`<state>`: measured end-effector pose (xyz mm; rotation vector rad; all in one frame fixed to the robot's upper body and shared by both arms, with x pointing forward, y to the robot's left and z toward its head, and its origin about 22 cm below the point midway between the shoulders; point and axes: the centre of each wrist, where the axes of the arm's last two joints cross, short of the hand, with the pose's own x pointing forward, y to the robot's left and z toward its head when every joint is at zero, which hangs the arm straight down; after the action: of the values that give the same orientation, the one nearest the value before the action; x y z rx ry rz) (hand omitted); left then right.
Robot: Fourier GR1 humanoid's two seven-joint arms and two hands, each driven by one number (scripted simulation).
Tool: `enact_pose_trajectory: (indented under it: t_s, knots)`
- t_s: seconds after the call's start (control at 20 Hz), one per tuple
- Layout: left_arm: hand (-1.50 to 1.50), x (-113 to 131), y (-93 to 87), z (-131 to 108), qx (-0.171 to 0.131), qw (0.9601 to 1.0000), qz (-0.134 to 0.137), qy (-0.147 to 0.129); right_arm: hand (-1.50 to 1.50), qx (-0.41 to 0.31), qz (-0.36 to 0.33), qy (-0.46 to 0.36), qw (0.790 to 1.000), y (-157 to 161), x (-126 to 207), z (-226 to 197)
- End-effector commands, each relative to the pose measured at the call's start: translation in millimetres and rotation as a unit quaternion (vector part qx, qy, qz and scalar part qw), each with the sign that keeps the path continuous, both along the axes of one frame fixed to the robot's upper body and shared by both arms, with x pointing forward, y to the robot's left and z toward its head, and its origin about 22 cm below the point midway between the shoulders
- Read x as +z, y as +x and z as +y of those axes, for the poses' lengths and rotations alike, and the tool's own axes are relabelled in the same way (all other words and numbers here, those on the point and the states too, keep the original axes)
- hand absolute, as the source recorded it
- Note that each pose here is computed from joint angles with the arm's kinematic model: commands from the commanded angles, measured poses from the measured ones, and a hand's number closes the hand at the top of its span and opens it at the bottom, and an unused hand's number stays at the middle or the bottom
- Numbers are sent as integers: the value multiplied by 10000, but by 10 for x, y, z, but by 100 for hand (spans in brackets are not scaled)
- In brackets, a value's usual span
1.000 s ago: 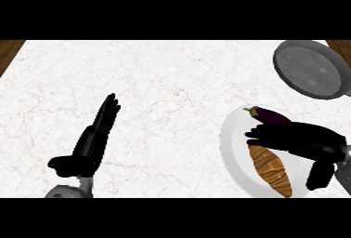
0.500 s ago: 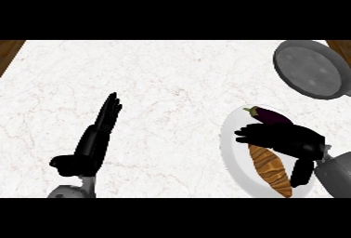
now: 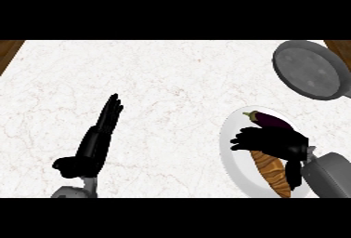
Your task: Pick the croissant from the plate and place it in the pan
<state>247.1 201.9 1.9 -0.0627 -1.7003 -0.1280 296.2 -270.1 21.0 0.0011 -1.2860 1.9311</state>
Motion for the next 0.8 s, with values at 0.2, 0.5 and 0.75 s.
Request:
enact_pose_trajectory:
  t_s: [0.2,0.5,0.75]
  knots:
    - [0,-31,77,7,-2,10000,-1,-14,150,763,-119,-312,9965,99,-128,50]
    - [0,63,-58,38,-44,10000,22,6,150,643,-471,5,9968,96,-196,-46]
    - [0,190,191,-136,22,10000,-12,38,150,396,-1016,738,9913,81,-172,-99]
